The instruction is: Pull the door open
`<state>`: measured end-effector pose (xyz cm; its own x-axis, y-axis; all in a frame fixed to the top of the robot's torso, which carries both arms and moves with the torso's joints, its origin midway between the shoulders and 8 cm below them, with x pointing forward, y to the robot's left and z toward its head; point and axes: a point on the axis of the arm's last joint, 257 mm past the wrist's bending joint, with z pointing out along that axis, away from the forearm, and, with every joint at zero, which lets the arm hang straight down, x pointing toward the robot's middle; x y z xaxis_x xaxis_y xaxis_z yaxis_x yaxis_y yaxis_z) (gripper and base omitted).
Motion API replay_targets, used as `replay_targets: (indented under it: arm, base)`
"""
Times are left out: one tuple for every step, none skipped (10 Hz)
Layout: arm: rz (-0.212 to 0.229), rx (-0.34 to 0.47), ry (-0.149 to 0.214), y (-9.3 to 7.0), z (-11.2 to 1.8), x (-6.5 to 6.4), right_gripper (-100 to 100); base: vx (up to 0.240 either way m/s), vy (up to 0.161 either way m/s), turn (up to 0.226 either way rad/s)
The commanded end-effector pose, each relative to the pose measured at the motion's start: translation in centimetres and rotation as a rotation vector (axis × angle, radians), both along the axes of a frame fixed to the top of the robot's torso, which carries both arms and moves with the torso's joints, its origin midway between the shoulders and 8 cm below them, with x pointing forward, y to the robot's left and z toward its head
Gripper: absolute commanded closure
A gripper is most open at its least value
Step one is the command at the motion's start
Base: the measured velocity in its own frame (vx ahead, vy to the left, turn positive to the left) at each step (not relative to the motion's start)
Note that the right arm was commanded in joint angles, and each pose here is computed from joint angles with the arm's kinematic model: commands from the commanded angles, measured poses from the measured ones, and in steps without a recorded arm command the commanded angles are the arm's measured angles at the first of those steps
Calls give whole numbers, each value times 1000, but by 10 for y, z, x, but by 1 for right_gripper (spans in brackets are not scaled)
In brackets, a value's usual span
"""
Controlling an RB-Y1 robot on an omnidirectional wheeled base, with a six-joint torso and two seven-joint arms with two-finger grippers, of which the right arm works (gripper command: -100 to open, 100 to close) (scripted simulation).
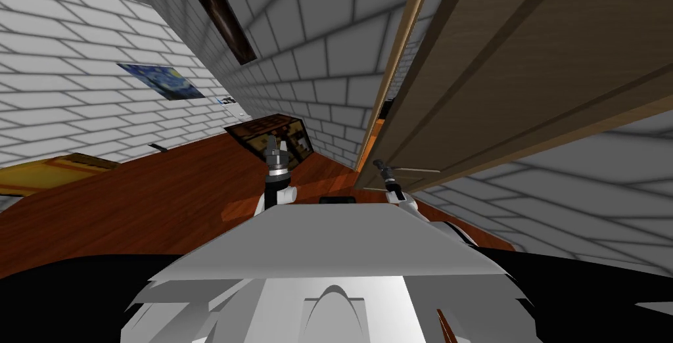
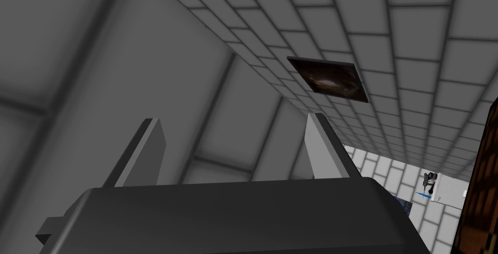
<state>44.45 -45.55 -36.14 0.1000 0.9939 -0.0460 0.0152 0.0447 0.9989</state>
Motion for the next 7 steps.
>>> replay_targets:
  arm:
    - [25,-3,-4,1,1,-7,100]
    - [32,-4,-5,1,2,-9,100]
    - [47,-5,-7,2,2,-13,100]
    - [63,-6,-9,3,3,-17,100]
    - [80,-6,-10,4,3,-21,100]
    - [96,-6,-11,5,4,-26,100]
    - [110,-6,-11,6,4,-30,100]
  base:
    - [-153,-17,122]
    - [-208,-63,91]
    - [-207,-46,104]
    - [-199,-55,104]
    - [-191,-88,124]
    - [-195,-91,106]
    - [-180,-62,87]
